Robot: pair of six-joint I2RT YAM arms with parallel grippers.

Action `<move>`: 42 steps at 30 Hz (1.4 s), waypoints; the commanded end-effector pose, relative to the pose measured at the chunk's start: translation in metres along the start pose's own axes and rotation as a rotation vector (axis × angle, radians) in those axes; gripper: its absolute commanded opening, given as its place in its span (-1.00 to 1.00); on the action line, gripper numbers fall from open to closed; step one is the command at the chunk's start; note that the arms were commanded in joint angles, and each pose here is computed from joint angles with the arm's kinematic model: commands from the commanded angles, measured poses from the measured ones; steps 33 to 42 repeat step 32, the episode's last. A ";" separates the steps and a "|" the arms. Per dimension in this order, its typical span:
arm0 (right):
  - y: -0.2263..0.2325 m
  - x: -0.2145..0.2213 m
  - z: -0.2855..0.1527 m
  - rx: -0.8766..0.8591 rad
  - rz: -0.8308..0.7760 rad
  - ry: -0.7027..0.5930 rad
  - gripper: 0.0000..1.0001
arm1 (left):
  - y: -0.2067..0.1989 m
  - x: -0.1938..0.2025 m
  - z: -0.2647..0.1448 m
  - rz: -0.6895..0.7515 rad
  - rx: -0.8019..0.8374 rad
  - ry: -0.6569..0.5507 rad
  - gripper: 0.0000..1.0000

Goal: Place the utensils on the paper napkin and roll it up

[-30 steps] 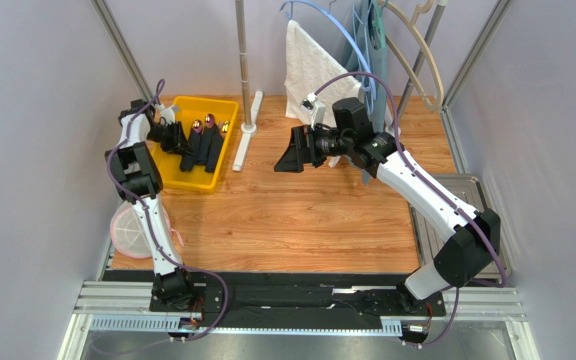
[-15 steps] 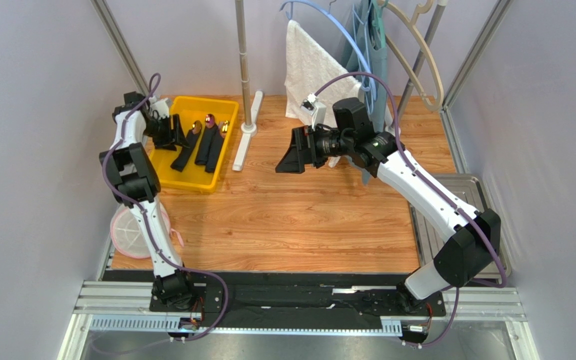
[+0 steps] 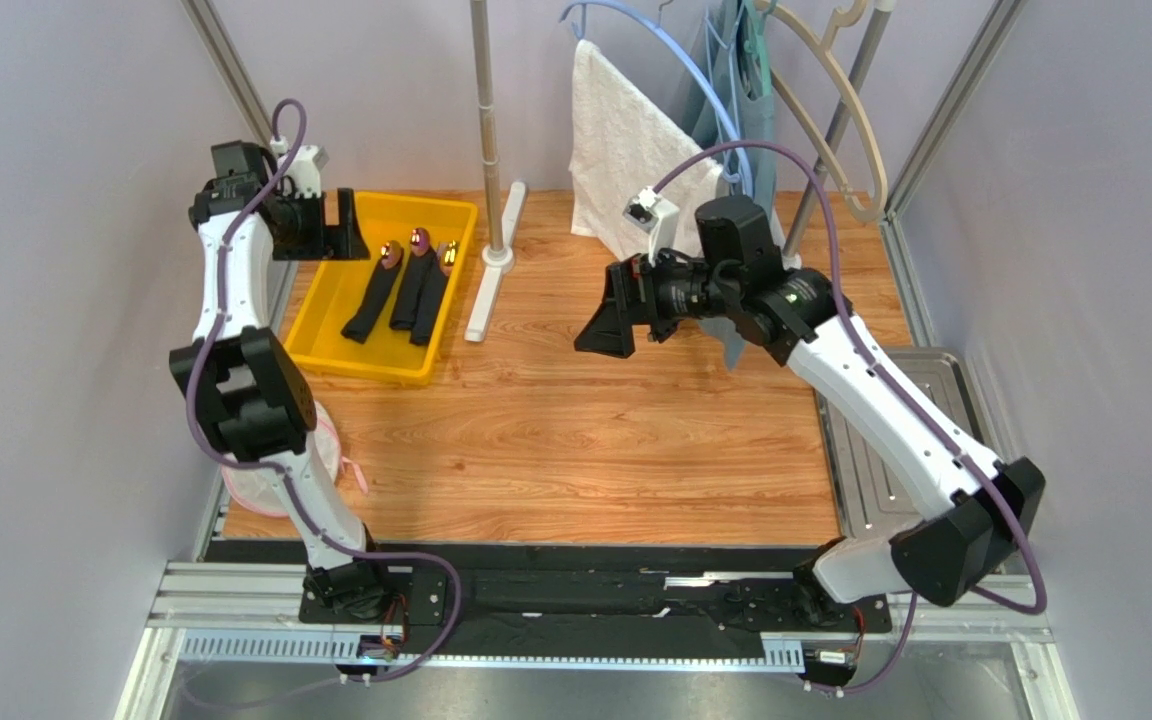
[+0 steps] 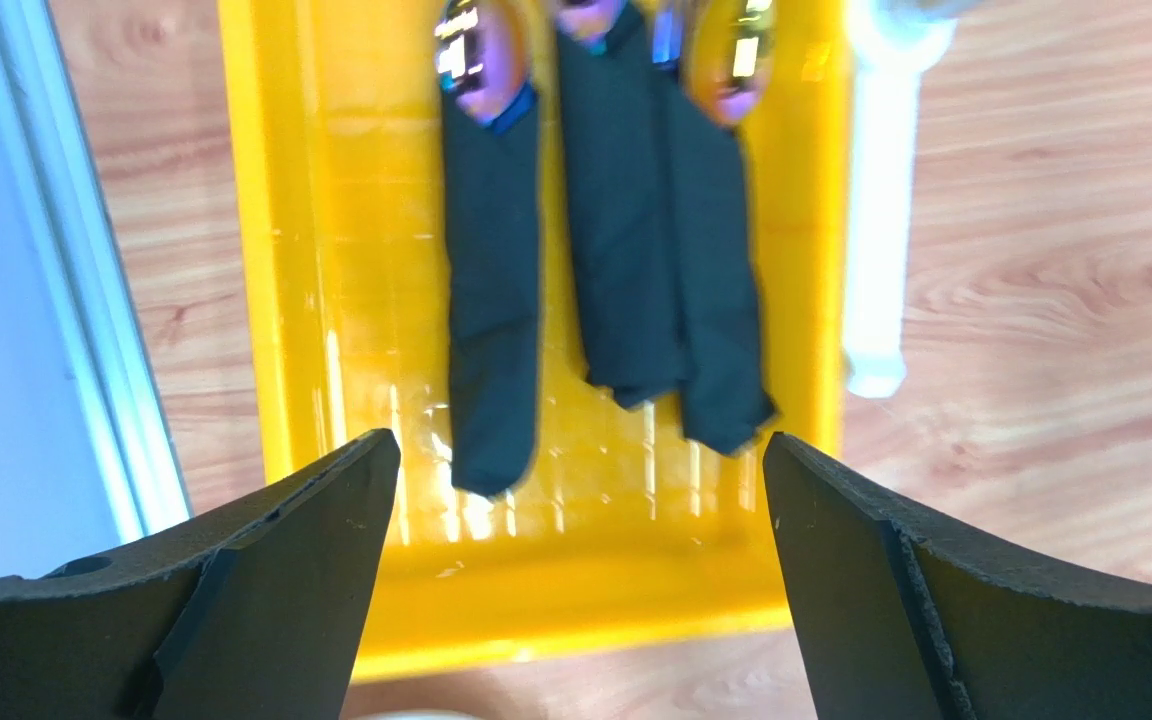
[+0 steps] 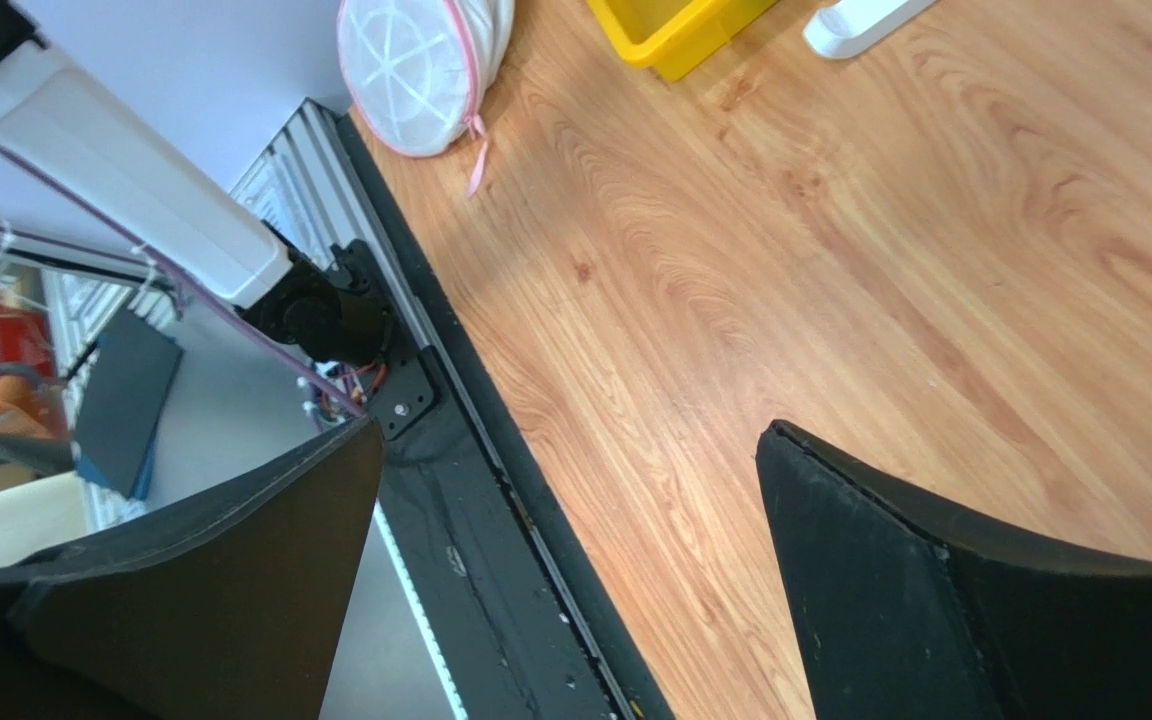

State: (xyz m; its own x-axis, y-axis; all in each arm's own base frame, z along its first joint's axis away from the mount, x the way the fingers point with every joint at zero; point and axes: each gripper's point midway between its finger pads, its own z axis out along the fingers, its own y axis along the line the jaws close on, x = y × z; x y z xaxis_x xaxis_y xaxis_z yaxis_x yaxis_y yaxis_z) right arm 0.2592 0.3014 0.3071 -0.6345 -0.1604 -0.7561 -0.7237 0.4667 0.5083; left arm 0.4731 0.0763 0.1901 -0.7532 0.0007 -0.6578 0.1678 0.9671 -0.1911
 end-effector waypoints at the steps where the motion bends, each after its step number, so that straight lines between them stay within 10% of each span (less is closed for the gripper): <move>1: 0.008 -0.012 -0.043 0.084 -0.126 -0.083 1.00 | -0.064 -0.027 -0.068 0.174 0.000 -0.133 0.98; 13: -0.023 0.031 -0.128 0.379 -0.138 -0.211 1.00 | -0.221 0.041 -0.144 0.335 0.118 -0.221 0.98; 42: -0.054 0.092 -0.189 0.574 -0.011 -0.410 1.00 | -0.212 0.097 -0.168 0.315 0.033 -0.314 0.98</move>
